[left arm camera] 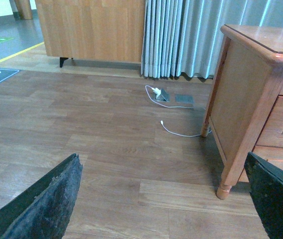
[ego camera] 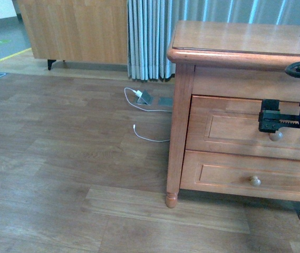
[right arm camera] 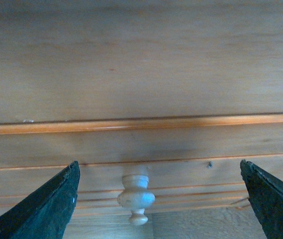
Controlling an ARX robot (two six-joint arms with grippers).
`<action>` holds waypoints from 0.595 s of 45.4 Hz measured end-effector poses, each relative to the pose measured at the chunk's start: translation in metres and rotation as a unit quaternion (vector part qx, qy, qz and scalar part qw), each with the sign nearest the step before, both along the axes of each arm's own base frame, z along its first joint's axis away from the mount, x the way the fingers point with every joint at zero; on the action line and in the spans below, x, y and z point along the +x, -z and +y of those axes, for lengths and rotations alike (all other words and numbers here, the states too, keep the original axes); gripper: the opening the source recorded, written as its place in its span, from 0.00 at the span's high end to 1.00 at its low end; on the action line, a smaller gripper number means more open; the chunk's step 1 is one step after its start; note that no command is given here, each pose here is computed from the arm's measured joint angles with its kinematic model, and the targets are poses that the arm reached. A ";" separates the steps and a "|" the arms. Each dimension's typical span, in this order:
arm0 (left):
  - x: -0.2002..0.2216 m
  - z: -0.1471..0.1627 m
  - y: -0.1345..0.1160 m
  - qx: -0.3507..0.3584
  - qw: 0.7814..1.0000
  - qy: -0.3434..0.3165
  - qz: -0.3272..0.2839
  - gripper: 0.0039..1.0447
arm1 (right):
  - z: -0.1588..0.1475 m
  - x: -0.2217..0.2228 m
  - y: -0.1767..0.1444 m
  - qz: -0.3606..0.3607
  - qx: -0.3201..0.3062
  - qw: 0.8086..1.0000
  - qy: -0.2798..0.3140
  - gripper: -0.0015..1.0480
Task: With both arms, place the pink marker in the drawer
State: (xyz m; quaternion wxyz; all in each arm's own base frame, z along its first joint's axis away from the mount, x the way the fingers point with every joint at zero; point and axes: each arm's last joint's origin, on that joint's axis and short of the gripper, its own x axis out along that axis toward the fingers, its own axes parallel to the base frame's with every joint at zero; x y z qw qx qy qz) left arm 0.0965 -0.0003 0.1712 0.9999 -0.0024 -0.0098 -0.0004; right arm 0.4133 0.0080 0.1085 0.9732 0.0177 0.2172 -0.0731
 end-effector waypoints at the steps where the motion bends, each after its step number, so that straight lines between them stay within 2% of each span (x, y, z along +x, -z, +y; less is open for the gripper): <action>1: 0.000 0.000 0.000 0.000 1.000 0.000 0.000 0.06 | 0.000 -0.004 -0.003 0.000 0.001 1.000 -0.002 0.08; 12: 0.000 0.000 0.000 0.000 1.000 0.000 0.000 0.06 | 0.000 -0.036 -0.023 0.003 0.017 1.000 -0.026 0.08; 27: 0.000 0.000 0.000 0.000 1.000 0.000 0.000 0.06 | -0.006 -0.108 -0.052 0.016 0.052 0.995 -0.079 0.08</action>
